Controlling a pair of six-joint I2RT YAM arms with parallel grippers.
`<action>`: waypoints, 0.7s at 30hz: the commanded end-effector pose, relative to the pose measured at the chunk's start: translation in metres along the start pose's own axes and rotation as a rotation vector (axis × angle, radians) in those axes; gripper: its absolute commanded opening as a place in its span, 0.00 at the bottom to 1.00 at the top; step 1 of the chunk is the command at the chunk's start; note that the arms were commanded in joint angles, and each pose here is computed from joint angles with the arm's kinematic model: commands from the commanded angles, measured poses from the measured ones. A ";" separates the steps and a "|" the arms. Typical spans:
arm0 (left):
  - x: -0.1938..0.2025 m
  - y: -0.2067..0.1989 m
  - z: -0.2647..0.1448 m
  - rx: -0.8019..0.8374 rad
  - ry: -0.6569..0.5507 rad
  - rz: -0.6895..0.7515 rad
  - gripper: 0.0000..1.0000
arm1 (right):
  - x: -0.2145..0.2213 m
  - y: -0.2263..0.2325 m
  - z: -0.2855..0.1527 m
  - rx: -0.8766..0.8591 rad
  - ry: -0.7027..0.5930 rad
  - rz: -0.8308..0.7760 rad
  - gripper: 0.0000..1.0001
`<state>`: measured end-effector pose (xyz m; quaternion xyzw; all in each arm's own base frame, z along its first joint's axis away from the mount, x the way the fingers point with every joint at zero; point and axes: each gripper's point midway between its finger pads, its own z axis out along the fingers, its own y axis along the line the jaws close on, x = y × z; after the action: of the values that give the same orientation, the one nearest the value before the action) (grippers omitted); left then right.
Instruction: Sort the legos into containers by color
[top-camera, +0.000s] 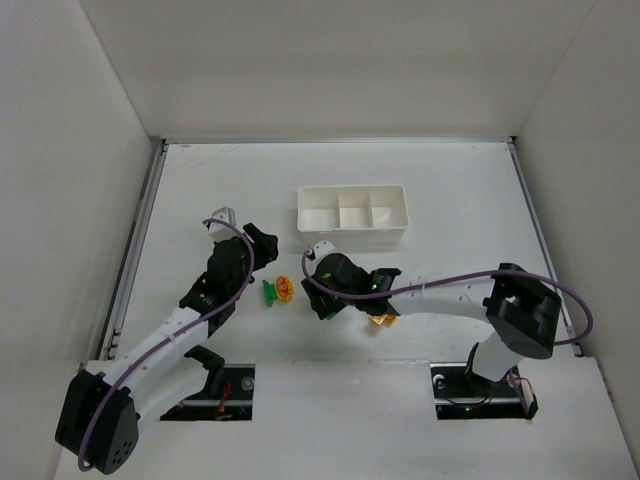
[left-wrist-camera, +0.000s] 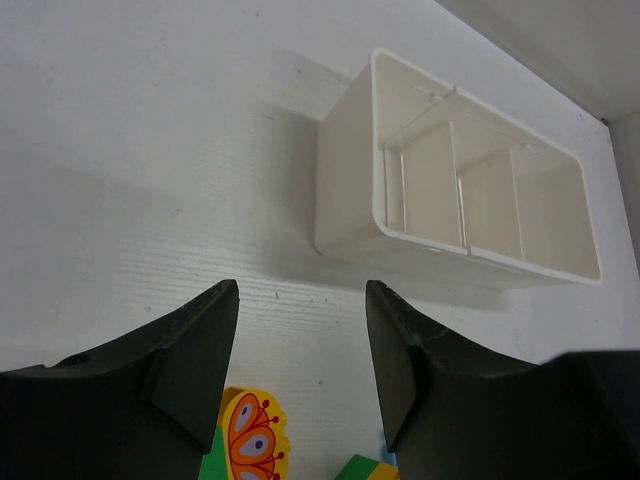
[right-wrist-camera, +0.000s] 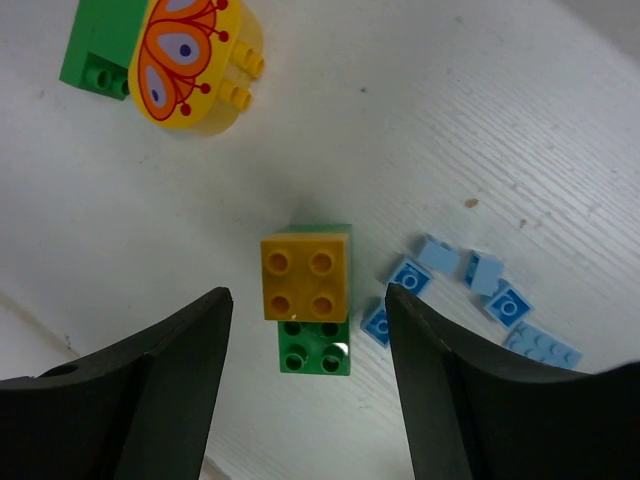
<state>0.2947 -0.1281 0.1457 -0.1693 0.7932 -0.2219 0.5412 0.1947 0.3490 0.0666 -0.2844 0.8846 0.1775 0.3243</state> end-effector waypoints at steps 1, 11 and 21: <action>-0.009 -0.010 0.001 0.051 -0.032 -0.031 0.51 | -0.032 0.024 0.001 -0.101 -0.082 -0.018 0.67; -0.009 -0.008 0.002 0.046 -0.032 -0.040 0.51 | -0.018 0.018 0.016 -0.072 -0.022 -0.030 0.52; -0.008 -0.008 0.002 0.048 -0.028 -0.043 0.51 | -0.013 0.012 0.021 -0.047 -0.004 -0.030 0.52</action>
<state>0.2977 -0.1297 0.1510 -0.1742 0.7855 -0.2369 0.5445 0.1938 0.3611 0.0492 -0.3092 0.8832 0.1824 0.3019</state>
